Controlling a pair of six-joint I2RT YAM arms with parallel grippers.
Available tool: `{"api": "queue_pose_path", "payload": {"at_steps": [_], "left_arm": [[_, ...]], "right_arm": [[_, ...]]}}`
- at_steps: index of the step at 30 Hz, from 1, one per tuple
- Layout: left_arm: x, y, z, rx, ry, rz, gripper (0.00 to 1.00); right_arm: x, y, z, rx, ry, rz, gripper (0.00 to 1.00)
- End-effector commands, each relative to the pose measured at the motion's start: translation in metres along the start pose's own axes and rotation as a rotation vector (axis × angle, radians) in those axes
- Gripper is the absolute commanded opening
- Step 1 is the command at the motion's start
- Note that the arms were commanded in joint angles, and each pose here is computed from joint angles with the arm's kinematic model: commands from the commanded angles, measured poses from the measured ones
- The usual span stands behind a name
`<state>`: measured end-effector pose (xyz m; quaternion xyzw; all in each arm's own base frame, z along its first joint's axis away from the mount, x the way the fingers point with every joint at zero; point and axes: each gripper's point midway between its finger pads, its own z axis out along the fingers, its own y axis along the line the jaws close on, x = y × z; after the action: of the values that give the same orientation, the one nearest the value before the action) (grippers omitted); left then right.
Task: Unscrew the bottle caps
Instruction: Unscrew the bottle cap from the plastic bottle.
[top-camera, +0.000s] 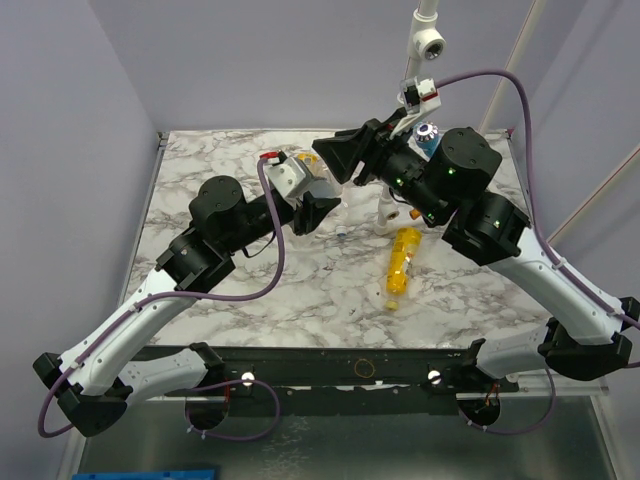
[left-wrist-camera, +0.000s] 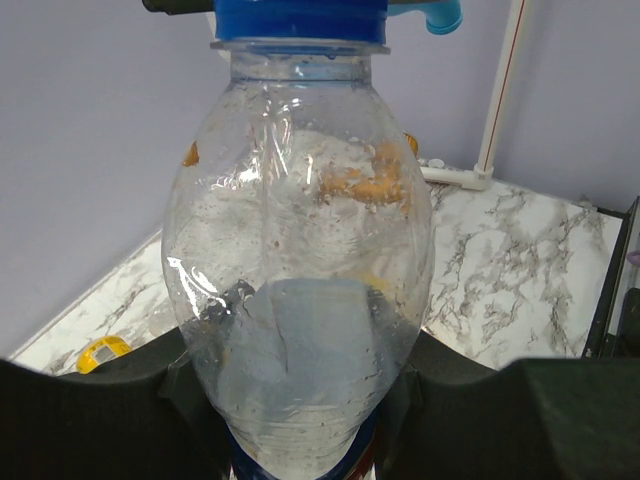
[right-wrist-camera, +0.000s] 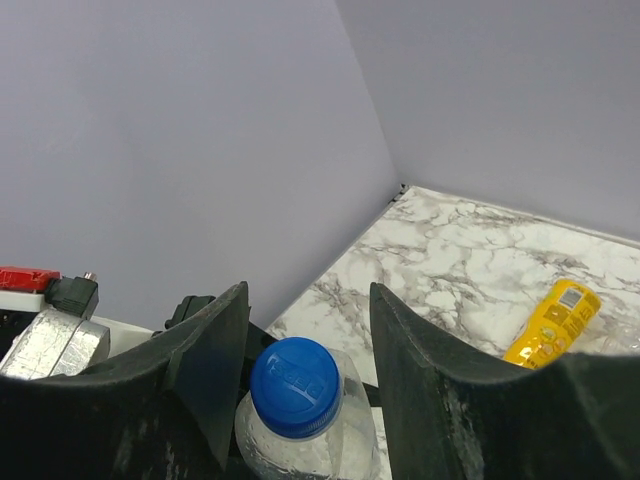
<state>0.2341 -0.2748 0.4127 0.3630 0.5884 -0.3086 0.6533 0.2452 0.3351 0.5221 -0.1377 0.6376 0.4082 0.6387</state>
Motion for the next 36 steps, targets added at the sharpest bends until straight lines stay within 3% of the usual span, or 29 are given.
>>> {"api": "queue_pose_path", "payload": {"at_steps": [1, 7, 12, 23, 36], "left_arm": [[-0.012, 0.003, -0.004, -0.02, -0.041, -0.01, 0.0], [-0.015, 0.001, -0.005, -0.014, -0.049, -0.015, 0.0], [-0.017, 0.0, -0.005, -0.009, -0.053, -0.018, 0.0], [-0.027, -0.004, -0.005, 0.014, -0.074, -0.039, 0.0], [-0.029, -0.006, -0.004, 0.029, -0.077, -0.043, 0.0]], "right_arm": [[-0.007, 0.006, -0.005, -0.03, -0.019, 0.02, 0.55], [-0.005, 0.006, -0.003, -0.027, -0.011, 0.024, 0.54], [-0.004, 0.008, -0.001, -0.034, -0.012, 0.029, 0.44], [-0.002, 0.011, 0.005, -0.047, -0.009, 0.031, 0.44], [0.0, 0.015, 0.01, -0.067, -0.007, 0.032, 0.17]]}}
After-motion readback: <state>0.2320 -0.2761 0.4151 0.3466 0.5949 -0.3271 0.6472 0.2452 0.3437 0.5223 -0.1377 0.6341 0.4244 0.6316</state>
